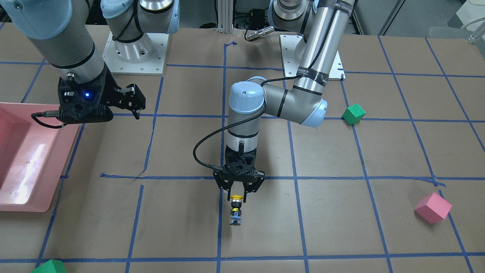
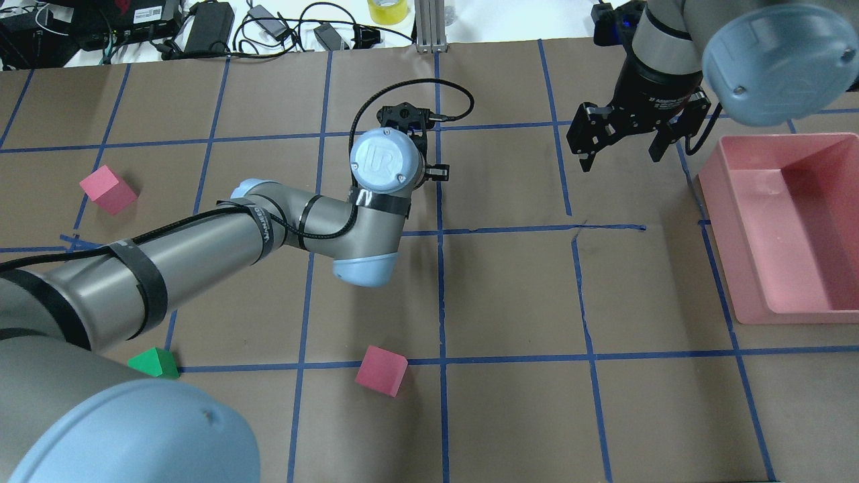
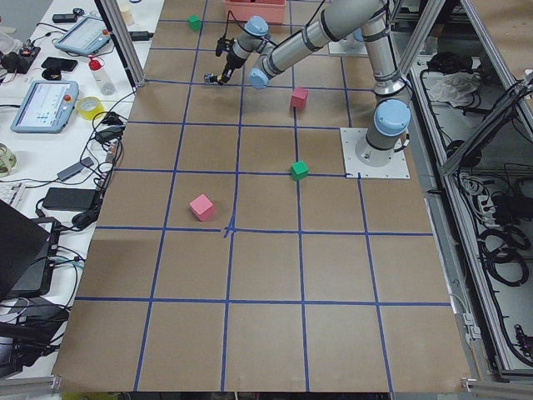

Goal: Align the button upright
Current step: 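Lift the switch with the left gripper and rotate it cap-down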

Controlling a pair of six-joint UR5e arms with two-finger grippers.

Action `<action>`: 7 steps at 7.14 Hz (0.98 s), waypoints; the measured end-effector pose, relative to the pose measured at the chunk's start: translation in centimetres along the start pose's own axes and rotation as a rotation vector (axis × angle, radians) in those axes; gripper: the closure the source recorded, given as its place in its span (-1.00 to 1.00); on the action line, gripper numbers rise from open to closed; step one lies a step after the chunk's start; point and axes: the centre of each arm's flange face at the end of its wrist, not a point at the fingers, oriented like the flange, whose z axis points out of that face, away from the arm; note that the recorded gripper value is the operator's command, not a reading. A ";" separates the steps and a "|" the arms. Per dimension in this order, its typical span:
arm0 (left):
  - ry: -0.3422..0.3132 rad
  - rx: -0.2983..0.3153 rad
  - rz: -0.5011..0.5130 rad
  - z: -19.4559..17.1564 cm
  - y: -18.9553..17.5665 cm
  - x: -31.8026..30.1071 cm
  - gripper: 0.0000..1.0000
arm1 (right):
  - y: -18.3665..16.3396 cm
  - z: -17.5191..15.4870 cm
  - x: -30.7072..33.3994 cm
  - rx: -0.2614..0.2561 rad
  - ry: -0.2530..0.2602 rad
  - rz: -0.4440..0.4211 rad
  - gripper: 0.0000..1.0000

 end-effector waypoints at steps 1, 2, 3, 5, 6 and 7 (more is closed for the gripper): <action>0.003 -0.095 -0.066 -1.3 -1.7 -1.2 0.85 | 0.0 0.0 0.0 0.000 0.000 0.000 -1.00; 0.029 -0.190 -0.151 -2.3 -2.9 -2.2 0.92 | 0.0 0.0 0.0 -0.001 0.000 0.000 -1.00; 0.055 -0.276 -0.243 -2.8 -3.8 -2.9 1.00 | 0.0 0.0 0.0 0.000 0.000 0.001 -1.00; 0.097 -0.435 -0.457 -3.0 -5.3 -4.7 1.00 | 0.0 0.0 0.0 0.000 0.000 0.001 -1.00; 0.129 -0.515 -0.571 -3.0 -6.4 -5.9 1.00 | 0.0 0.0 0.0 0.000 0.000 0.000 -1.00; 0.155 -0.580 -0.674 -2.7 -7.2 -6.6 1.00 | 0.0 0.0 0.0 0.000 0.000 0.001 -1.00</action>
